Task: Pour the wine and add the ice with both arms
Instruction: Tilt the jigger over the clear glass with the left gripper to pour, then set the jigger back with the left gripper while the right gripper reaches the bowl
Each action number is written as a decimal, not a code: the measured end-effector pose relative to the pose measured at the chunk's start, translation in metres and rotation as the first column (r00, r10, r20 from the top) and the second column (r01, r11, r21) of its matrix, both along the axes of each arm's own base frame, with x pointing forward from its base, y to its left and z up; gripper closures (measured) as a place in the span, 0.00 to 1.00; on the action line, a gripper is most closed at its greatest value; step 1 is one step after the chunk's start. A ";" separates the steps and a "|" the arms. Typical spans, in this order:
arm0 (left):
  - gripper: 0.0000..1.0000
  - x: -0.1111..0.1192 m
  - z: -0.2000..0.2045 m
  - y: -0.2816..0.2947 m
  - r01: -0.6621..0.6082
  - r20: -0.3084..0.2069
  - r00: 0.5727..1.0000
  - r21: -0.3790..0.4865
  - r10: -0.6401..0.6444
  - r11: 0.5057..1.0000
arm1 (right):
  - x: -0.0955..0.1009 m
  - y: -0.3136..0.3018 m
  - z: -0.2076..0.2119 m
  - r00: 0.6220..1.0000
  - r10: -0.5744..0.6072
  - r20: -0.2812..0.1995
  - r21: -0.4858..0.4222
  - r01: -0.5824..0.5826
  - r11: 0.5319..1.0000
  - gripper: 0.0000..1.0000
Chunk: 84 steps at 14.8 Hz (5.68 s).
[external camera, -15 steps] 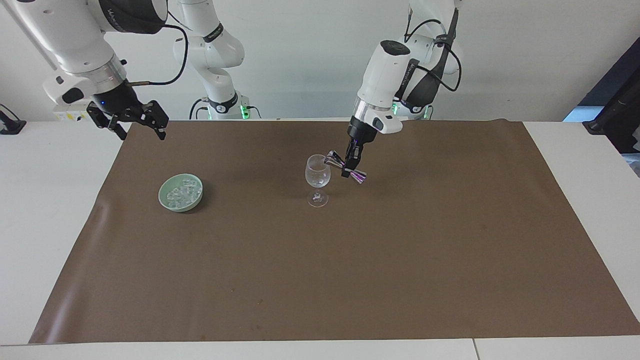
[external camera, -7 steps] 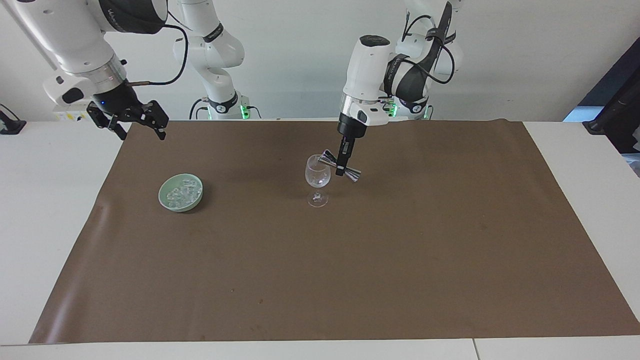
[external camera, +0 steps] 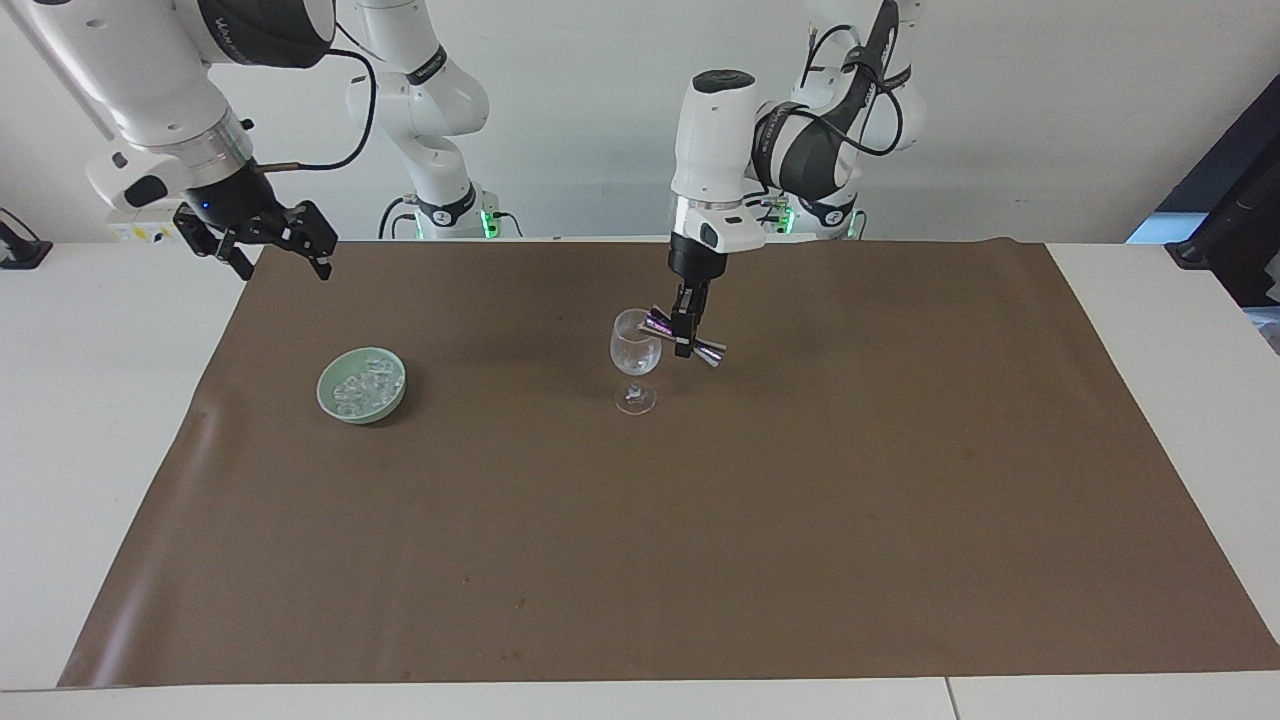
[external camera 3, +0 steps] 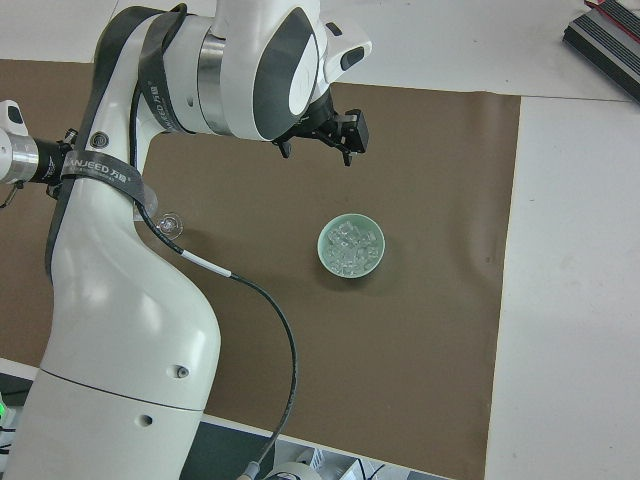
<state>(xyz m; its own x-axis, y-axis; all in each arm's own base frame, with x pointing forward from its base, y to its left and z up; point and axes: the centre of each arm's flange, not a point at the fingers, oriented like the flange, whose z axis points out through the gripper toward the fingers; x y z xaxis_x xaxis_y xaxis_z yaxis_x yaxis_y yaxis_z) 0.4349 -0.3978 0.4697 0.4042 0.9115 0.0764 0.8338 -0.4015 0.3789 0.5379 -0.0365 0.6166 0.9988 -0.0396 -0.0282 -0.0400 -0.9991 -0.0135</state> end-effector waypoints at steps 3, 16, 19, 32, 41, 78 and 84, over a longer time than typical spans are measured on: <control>0.78 -0.013 0.001 -0.012 0.008 0.021 1.000 0.049 -0.009 0.999 | 0.000 0.000 0.000 1.000 0.000 0.000 0.000 0.000 1.000 0.00; 0.78 -0.028 0.032 -0.030 -0.031 0.103 0.995 0.177 0.012 0.984 | 0.000 0.000 0.000 1.000 0.000 0.000 0.000 0.000 1.000 0.00; 0.78 -0.027 0.034 -0.029 -0.042 0.104 0.994 0.194 0.022 0.980 | 0.000 0.000 0.000 1.000 0.000 0.000 0.000 0.000 1.000 0.00; 0.78 0.036 0.047 0.032 -0.293 -0.049 0.956 -0.061 0.290 0.954 | 0.000 -0.005 0.000 1.000 -0.010 0.000 0.000 0.010 1.000 0.00; 0.78 0.102 0.020 0.140 -0.435 -0.284 0.894 -0.360 0.348 0.825 | -0.012 -0.025 -0.008 0.999 -0.003 -0.053 0.010 0.004 1.000 0.00; 0.78 0.055 -0.219 0.535 -0.616 -0.530 0.669 -0.788 0.521 -0.010 | -0.029 -0.008 -0.275 0.946 0.322 0.028 -0.006 -0.322 0.947 0.47; 0.59 0.056 -0.217 0.536 -0.612 -0.528 0.668 -0.791 0.524 -0.016 | -0.039 -0.022 -0.284 0.946 0.324 0.016 0.001 -0.324 0.946 0.47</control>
<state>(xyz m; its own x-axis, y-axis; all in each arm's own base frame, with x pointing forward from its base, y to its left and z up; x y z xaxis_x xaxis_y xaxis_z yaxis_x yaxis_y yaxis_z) 0.4905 0.1384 0.2525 -0.3199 0.2620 -0.9105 0.6425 0.7663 -0.0053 0.4991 -0.0581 0.3322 0.9581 0.2860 -0.0126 0.2858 -0.9582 -0.0148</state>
